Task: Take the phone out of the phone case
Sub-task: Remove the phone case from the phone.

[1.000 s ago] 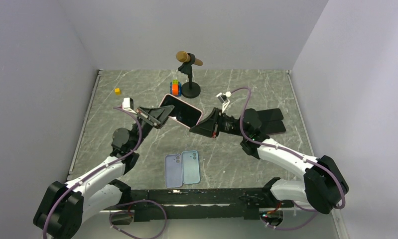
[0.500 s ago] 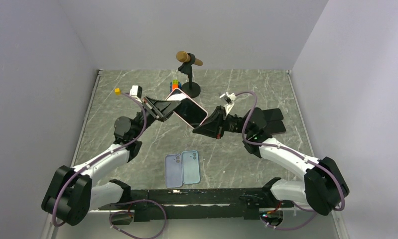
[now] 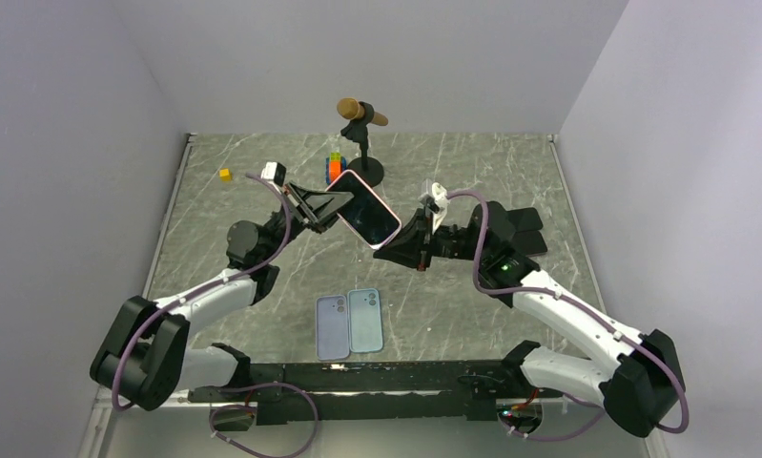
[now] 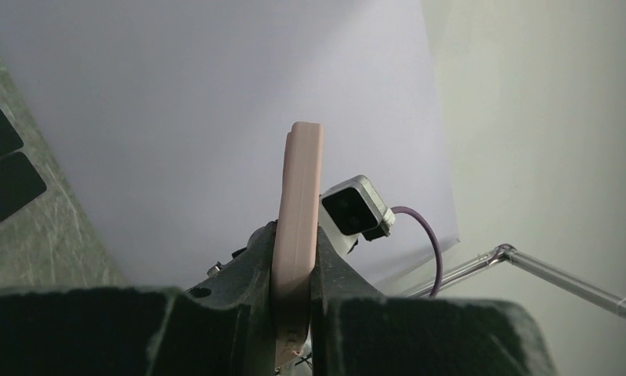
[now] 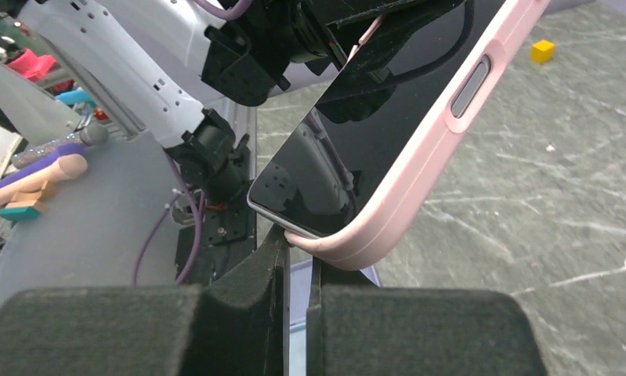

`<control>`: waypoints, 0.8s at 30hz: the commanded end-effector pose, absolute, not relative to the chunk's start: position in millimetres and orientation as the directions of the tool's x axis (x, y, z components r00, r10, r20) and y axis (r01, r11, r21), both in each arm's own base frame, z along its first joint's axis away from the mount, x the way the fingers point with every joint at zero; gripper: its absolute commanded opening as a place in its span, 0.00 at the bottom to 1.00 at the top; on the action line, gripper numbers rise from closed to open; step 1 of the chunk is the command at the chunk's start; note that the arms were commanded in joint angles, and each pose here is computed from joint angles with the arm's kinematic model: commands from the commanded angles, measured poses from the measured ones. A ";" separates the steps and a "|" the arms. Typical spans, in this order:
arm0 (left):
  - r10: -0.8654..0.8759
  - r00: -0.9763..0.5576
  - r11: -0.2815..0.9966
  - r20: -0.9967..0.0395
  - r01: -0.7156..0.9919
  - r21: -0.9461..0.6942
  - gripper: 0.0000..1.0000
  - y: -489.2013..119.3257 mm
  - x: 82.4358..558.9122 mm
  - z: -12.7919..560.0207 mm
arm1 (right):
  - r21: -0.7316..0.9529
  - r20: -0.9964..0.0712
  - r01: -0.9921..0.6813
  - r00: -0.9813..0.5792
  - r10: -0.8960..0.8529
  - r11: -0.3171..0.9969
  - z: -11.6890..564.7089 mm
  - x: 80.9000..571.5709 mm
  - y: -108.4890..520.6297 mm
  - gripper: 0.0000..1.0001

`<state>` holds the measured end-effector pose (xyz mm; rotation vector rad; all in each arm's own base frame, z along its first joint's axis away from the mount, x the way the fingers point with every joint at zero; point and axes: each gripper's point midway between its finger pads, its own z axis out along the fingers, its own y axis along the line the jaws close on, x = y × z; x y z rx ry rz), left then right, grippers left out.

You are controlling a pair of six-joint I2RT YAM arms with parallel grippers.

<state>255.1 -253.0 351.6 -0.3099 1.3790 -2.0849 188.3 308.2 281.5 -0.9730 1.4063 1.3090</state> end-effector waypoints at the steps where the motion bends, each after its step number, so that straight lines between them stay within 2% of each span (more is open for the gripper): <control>1: -0.274 -0.934 -0.420 -0.231 0.332 -0.845 0.00 -281.9 166.5 378.2 | 0.186 -0.980 -0.915 -0.199 -0.001 0.358 260.7 232.1 296.7 0.00; 2: -0.278 -0.926 -0.397 -0.257 0.355 -0.846 0.00 -284.0 167.8 374.2 | 0.211 -0.975 -0.918 -0.221 0.009 0.336 261.9 223.6 295.6 0.02; 4: -0.295 -0.904 -0.339 -0.309 0.401 -0.851 0.00 -287.1 173.5 365.2 | 0.285 -0.956 -0.912 -0.293 0.018 0.294 258.6 206.0 293.2 0.29; 5: -0.309 -0.887 -0.309 -0.344 0.436 -0.845 0.00 -286.9 177.0 360.9 | 0.325 -0.943 -0.902 -0.333 0.020 0.286 255.4 198.2 290.6 0.39; 8: -0.333 -0.814 -0.226 -0.477 0.560 -0.798 0.00 -282.7 184.8 349.4 | 0.442 -0.886 -0.838 -0.463 0.012 0.320 243.2 184.3 279.5 0.55; 12: -0.282 -0.727 -0.113 -0.626 0.673 -0.731 0.00 -281.8 194.0 328.6 | 0.523 -0.823 -0.793 -0.565 -0.057 0.314 241.8 163.3 271.0 0.60; 14: -0.249 -0.702 -0.105 -0.668 0.705 -0.701 0.00 -282.0 193.9 329.2 | 0.549 -0.811 -0.796 -0.581 -0.071 0.254 251.8 151.3 270.2 0.66; 17: -0.193 -0.688 -0.117 -0.700 0.724 -0.679 0.00 -283.0 188.1 332.6 | 0.601 -0.773 -0.771 -0.628 -0.090 0.212 259.0 147.1 269.9 0.68; 18: -0.183 -0.682 -0.113 -0.709 0.731 -0.673 0.00 -282.8 187.6 333.9 | 0.625 -0.756 -0.760 -0.647 -0.106 0.178 259.9 144.4 271.9 0.65; 20: -0.175 -0.672 -0.095 -0.719 0.739 -0.667 0.00 -281.5 186.6 335.0 | 0.649 -0.743 -0.753 -0.658 -0.124 0.108 265.5 137.4 274.9 0.54; 24: -0.167 -0.660 -0.048 -0.732 0.747 -0.663 0.00 -278.4 185.7 333.9 | 0.653 -0.746 -0.756 -0.654 -0.130 0.055 269.9 132.0 276.2 0.45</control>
